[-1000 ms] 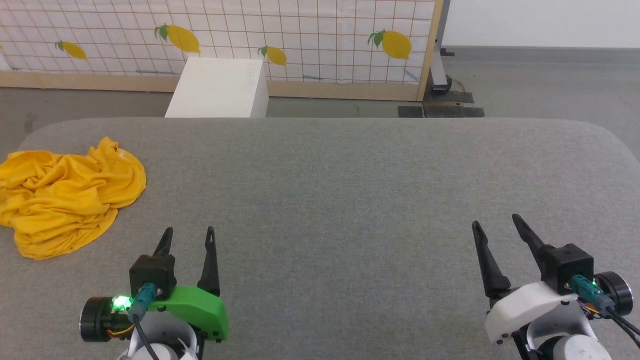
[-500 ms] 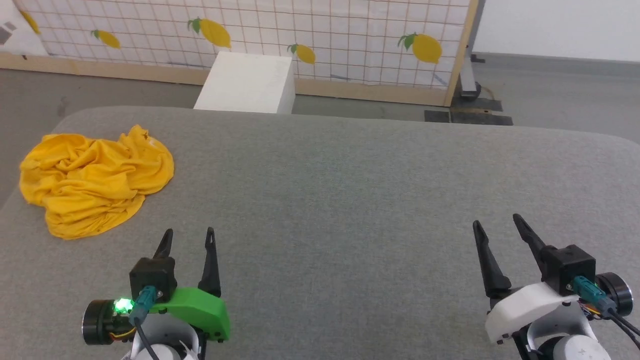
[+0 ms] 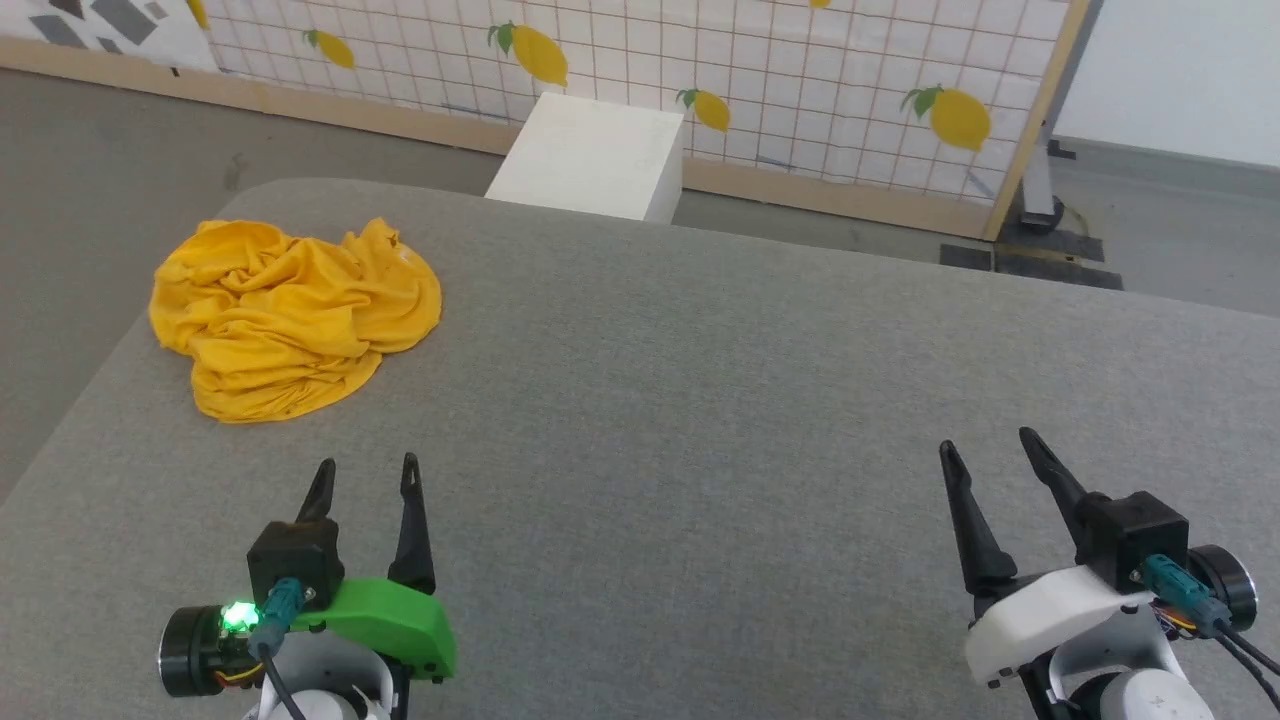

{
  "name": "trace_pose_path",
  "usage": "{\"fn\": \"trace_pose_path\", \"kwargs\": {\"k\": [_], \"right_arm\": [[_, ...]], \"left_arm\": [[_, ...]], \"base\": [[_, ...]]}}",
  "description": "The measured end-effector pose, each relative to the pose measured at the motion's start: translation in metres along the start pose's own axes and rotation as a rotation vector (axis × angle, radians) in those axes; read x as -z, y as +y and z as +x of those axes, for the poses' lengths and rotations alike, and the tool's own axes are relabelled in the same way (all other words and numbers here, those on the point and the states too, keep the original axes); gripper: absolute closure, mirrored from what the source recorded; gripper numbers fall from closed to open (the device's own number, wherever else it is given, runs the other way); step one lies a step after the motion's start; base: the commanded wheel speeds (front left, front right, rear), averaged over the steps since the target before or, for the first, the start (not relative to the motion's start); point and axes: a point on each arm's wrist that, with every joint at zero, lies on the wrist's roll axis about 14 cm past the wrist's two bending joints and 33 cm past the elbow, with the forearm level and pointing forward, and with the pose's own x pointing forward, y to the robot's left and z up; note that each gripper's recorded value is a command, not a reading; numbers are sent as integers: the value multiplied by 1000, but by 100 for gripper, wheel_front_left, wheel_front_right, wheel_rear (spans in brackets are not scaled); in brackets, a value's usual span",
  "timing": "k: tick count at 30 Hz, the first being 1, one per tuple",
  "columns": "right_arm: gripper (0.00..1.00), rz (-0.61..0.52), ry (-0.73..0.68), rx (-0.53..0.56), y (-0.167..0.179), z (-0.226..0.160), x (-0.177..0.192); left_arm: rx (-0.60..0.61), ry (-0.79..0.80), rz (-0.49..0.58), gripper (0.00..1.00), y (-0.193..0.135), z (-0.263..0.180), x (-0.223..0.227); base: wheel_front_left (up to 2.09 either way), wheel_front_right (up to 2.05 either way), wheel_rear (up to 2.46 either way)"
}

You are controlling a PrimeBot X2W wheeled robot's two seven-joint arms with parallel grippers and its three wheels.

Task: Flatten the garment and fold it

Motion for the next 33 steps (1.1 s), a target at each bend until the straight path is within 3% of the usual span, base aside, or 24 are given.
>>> {"fn": "trace_pose_path", "kwargs": {"k": [33], "right_arm": [[0, 33, -26, -192, 64, 32, -4]], "left_arm": [[-251, -62, -15, 0, 73, -38, -9]], "base": [[0, 0, 0]]}}
